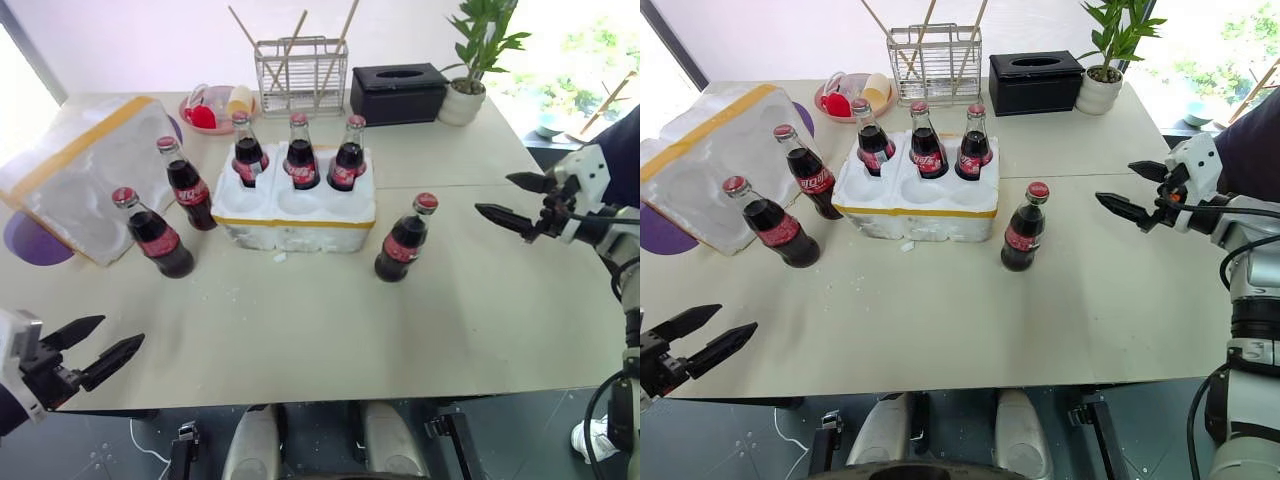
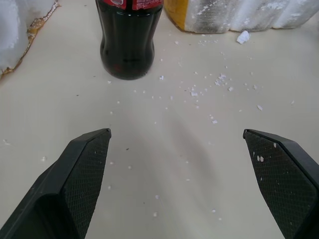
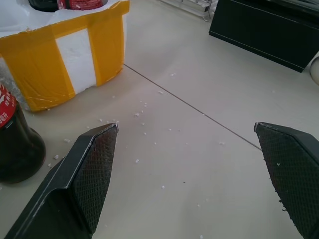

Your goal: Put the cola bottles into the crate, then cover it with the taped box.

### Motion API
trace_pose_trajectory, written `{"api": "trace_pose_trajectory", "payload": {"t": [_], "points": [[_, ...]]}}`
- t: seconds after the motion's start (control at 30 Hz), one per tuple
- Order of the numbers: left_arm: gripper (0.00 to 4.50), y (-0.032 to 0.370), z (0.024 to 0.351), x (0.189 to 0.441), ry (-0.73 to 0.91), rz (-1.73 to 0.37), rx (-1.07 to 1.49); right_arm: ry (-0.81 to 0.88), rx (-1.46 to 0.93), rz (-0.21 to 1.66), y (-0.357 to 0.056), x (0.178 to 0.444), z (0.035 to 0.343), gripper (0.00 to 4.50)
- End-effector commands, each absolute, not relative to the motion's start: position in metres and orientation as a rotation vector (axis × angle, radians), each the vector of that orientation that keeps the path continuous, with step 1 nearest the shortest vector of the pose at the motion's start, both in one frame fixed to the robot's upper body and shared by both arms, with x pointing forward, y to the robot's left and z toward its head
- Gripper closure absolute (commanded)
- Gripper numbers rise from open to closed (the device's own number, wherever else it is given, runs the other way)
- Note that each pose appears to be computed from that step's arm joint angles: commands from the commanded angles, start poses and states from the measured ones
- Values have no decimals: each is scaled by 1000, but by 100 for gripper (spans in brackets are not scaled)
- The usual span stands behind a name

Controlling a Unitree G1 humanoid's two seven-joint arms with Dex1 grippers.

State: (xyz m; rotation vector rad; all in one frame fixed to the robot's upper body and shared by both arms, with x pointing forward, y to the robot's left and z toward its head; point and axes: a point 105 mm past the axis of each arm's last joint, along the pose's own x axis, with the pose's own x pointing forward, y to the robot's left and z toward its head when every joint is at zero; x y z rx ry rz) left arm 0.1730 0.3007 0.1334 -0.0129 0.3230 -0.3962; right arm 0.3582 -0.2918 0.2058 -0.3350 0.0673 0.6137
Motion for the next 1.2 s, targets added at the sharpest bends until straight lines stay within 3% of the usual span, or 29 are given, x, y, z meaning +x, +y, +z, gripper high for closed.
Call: {"api": "trace_pose_trajectory", "payload": {"t": [0.03,0.3,0.47,0.63,0.9,1.03,1.2], "points": [[4,298,140,176,302,-395,21,15,-376,593,-296,359,225,0],[4,298,140,185,281,-369,14,2,-372,580,-297,359,227,0],[4,314,153,203,179,-257,62,16,-360,582,-300,357,228,0],[4,306,161,216,127,-304,64,5,-357,610,-301,350,252,0],[4,303,168,257,89,-355,78,-1,-330,921,-264,288,311,0],[4,305,169,271,82,-371,86,9,-294,1084,-236,247,328,0],[4,299,164,285,86,-424,105,-20,-261,1161,-210,219,340,0]]}}
